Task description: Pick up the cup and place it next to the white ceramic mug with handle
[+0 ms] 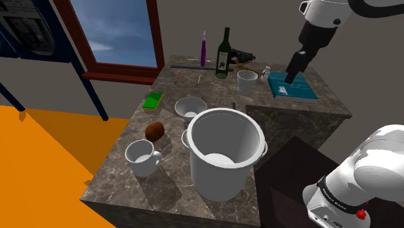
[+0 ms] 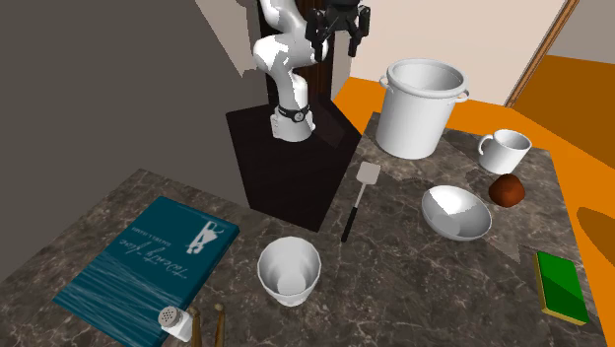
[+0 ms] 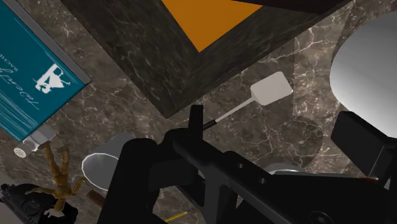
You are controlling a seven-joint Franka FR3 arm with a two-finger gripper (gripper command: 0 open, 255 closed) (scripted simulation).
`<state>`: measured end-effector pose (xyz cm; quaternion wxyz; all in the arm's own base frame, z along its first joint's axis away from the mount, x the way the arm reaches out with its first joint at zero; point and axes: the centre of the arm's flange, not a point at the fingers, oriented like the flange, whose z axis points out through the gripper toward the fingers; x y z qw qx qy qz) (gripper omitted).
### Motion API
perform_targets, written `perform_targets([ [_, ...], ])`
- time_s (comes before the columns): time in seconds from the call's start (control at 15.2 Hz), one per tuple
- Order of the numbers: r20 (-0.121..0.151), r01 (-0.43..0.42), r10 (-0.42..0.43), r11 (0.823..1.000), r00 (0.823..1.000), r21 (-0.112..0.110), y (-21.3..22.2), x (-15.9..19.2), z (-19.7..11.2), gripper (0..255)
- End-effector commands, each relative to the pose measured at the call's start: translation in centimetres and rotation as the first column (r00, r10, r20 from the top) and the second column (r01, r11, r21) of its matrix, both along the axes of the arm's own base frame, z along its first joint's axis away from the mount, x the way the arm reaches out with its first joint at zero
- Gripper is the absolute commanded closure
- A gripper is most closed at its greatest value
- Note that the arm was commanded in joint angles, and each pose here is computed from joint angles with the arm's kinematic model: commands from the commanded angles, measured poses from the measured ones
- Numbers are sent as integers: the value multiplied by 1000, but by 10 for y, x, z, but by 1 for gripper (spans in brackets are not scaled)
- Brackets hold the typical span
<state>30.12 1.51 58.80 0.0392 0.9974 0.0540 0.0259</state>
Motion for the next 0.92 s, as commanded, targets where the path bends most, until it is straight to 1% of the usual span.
perform_targets([
  [0.0, 0, 0, 0, 1000, 1000, 0, 0, 0, 0, 0],
  [0.86, -25, 6, -7, 999, 1000, -41, -62, 137, -84, 0],
])
